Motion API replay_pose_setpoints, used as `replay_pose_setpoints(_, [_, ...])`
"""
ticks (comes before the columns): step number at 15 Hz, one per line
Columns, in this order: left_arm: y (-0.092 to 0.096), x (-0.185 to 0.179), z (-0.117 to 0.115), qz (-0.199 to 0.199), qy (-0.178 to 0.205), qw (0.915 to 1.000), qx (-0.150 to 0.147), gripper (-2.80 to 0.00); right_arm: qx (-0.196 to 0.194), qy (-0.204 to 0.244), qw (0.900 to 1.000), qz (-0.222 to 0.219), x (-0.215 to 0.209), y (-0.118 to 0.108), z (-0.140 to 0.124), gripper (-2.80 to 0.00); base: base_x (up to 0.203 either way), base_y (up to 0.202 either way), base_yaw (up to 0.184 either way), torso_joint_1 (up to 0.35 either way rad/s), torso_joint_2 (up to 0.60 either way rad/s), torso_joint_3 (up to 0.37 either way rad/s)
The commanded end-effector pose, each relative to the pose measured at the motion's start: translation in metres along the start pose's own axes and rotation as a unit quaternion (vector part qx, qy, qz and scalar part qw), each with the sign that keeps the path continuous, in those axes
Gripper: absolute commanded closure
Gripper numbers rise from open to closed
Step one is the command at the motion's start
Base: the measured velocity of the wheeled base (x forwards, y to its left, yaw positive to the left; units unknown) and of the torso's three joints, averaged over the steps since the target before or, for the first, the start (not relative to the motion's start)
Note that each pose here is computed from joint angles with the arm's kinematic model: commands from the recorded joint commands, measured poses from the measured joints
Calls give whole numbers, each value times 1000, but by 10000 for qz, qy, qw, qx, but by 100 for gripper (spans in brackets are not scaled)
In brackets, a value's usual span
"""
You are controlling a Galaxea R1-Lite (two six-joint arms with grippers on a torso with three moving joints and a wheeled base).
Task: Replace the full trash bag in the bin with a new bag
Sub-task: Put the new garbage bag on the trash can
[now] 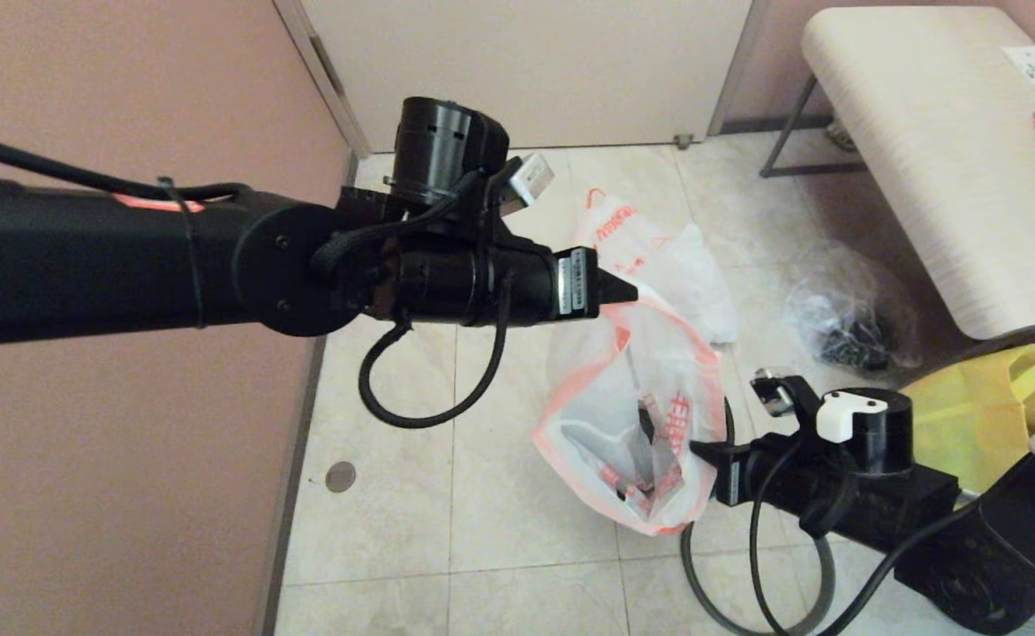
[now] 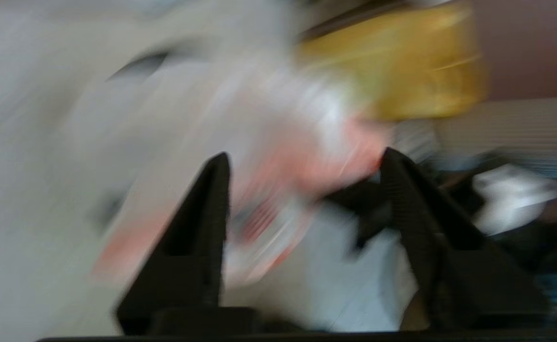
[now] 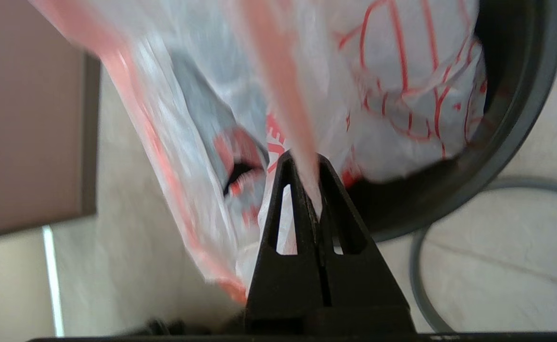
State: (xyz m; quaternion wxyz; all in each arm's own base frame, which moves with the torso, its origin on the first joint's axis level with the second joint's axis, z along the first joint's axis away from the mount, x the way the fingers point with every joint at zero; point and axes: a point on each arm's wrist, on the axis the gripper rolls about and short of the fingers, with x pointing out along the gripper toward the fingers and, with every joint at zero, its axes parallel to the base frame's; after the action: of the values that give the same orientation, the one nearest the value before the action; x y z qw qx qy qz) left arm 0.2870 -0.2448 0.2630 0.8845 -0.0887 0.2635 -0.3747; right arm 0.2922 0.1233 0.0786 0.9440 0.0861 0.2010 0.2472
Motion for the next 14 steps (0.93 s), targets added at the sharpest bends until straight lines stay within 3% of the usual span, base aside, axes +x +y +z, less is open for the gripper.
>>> replay_pose_setpoints(1, [4,-23,-9,391,189,9990,-97,-280,40,-265,9996,6,-5,2,11,0,0,0,0,0,0,0])
replay_pose_setpoints(2, [9,-26,-24,647,467,9967,-173,-280,41,-384,9992,-64,-5,2,13,0,0,0,0,0,0,0])
replay_pose_setpoints(4, [26,-27,-77,1068,1136,9870,-401,-280,7,-597,9982,-59,-3,5,19,0,0,0,0,0,0,0])
replay_pose_setpoints(5, [33,-26,-100,1175,1261,9838,-498,-280,25,-656,9978,-50,-2,5,22,0,0,0,0,0,0,0])
replay_pose_setpoints(6, [42,-22,-123,1217,1212,9834,-591,-280,109,-675,9976,-42,1,5,23,0,0,0,0,0,0,0])
replay_pose_setpoints(9, [58,10,-153,1010,348,9900,-919,-280,170,-642,9978,-61,6,3,21,0,0,0,0,0,0,0])
replay_pose_setpoints(12, [82,35,-157,1113,-85,9872,-1144,-280,257,-633,9977,-31,4,5,21,0,0,0,0,0,0,0])
replay_pose_setpoints(14, [95,46,-163,1219,-44,9850,-1224,-280,224,-659,9975,80,3,11,23,0,0,0,0,0,0,0])
